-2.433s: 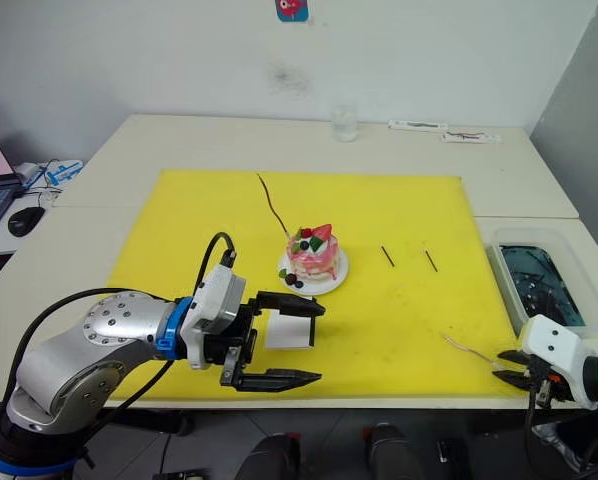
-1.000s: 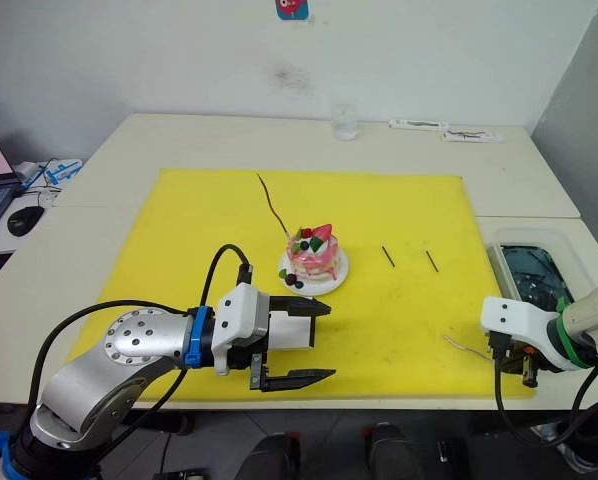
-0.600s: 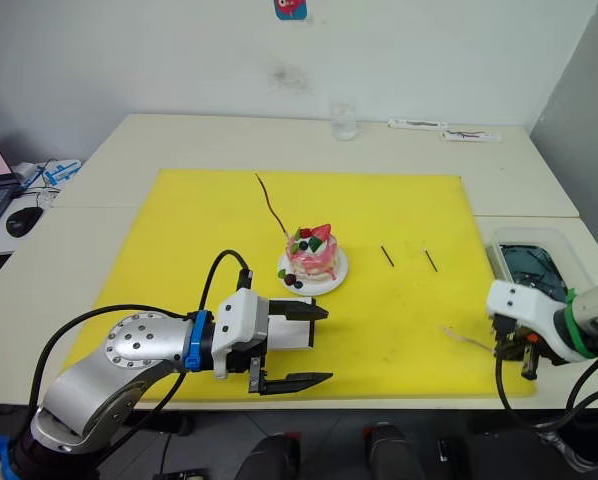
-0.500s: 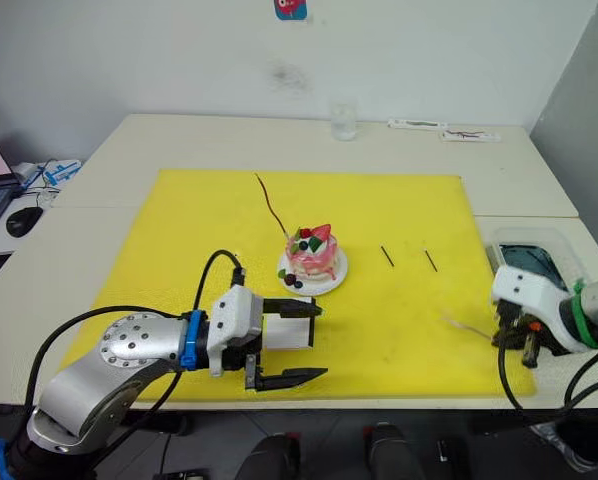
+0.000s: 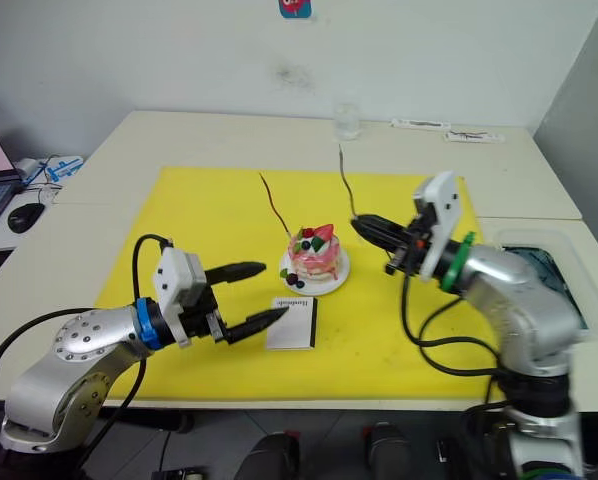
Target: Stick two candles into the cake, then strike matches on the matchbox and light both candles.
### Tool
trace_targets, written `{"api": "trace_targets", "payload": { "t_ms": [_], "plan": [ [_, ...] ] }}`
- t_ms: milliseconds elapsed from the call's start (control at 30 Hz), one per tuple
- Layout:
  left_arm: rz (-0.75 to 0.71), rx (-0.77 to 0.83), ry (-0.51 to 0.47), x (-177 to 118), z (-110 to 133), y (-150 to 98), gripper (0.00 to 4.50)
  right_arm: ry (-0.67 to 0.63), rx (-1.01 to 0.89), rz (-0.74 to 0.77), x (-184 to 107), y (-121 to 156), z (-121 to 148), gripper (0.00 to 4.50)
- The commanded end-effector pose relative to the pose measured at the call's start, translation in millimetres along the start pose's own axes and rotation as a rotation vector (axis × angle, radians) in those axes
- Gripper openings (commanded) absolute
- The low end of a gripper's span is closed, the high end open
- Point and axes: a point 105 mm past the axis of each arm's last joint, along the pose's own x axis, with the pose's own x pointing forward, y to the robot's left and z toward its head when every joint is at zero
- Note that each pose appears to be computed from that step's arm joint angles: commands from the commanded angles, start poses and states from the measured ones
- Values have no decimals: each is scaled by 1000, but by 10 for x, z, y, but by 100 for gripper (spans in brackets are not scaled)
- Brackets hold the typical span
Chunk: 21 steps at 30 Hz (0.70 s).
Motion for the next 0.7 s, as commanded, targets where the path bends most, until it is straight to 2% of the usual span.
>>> {"api": "trace_targets", "payload": {
  "t_ms": [33, 333, 700],
  "plan": [
    [23, 14, -51, -5, 147, 43, 450, -115, -73, -67, 135, -58, 72, 5],
    [-23, 4, -53, 70, 224, -15, 450, -177, -87, -132, 366, -97, -218, 5],
    [-43, 14, -37, 83, 253, 7, 450, -154, -88, -173, 300, -114, -439, 5]
  ]
}}
